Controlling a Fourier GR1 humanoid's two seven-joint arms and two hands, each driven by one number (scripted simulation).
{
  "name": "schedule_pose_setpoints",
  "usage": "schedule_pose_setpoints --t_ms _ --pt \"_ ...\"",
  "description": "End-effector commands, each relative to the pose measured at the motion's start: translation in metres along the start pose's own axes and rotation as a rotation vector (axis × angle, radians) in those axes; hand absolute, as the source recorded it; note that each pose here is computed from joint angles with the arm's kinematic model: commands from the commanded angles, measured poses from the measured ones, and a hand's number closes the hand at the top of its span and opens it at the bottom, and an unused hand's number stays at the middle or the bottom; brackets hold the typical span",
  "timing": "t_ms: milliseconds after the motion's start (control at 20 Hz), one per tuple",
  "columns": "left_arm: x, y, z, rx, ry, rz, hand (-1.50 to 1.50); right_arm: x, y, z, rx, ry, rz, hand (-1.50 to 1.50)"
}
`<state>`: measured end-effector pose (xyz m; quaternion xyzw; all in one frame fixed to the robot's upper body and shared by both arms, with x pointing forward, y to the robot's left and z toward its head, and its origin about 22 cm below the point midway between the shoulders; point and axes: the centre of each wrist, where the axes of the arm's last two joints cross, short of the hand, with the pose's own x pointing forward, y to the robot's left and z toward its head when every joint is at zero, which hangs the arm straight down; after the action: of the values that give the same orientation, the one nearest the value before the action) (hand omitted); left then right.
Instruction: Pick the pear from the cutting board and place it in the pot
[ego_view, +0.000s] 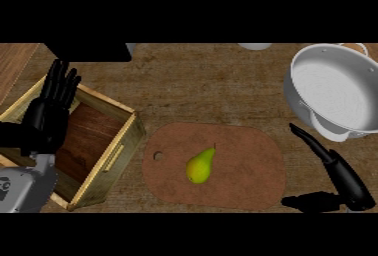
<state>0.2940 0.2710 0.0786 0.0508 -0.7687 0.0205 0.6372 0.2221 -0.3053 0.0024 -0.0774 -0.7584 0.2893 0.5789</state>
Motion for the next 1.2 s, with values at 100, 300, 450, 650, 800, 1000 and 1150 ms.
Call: schedule_pose_setpoints --t_ms 100,300,450,650,800,1000,1150 --pt "-0.014 -0.008 0.006 0.000 0.001 -0.003 0.00 0.057 0.009 -0.018 0.149 0.065 0.114 -1.50" --pt "0.015 0.005 -0.025 -0.001 0.006 0.011 0.00 0.061 0.024 -0.050 0.205 0.146 0.141 -1.50" --pt "-0.007 -0.008 -0.003 -0.011 0.018 -0.004 0.00 0.079 0.036 -0.067 0.245 0.195 0.131 -1.50" --pt "0.007 0.002 -0.007 -0.012 0.006 0.015 0.00 0.072 0.054 -0.072 0.261 0.240 0.105 -1.50" --pt "-0.006 -0.003 0.005 -0.007 -0.003 0.014 0.00 0.072 0.086 -0.063 0.314 0.250 0.114 -1.50" --pt "0.015 -0.007 -0.010 -0.016 -0.004 0.000 0.00 0.053 0.097 -0.071 0.311 0.218 0.110 -1.50" --pt "-0.009 0.011 -0.007 -0.011 0.012 0.017 0.00 0.058 0.102 -0.053 0.293 0.191 0.109 -1.50"
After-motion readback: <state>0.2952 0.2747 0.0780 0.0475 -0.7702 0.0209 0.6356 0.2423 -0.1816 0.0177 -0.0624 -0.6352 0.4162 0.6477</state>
